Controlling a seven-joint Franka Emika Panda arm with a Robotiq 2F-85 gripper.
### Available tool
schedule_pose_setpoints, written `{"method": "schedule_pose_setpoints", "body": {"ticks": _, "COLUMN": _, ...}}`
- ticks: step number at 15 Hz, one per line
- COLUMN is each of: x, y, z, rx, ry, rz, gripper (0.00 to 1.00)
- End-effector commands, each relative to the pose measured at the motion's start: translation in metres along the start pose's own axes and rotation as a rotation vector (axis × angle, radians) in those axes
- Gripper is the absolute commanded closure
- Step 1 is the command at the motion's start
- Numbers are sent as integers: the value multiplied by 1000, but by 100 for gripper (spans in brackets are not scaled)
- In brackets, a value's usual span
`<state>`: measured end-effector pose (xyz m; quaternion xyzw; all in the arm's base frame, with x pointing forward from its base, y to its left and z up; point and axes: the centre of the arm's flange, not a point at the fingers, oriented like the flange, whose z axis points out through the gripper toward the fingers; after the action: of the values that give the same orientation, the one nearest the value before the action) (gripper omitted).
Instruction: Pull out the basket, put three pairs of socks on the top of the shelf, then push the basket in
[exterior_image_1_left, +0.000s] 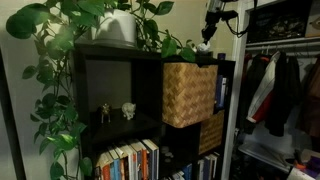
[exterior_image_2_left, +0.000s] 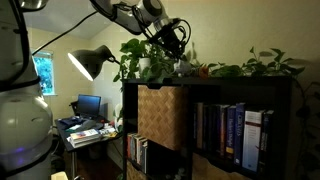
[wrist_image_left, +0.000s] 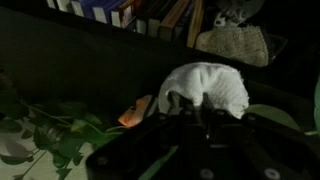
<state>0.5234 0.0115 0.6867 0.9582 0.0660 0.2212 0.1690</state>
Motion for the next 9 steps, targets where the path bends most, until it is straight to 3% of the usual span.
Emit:
{"method": "schedule_pose_setpoints", "body": {"ticks": 1, "x": 2, "y": 0, "z": -7, "rx": -62, "ry": 74, "rz": 61, "gripper": 92}}
{"method": "schedule_pose_setpoints", "body": {"ticks": 9, "x": 0, "y": -11, "z": 45, "rx": -50, "ry": 168, "rz": 107, "gripper": 93}}
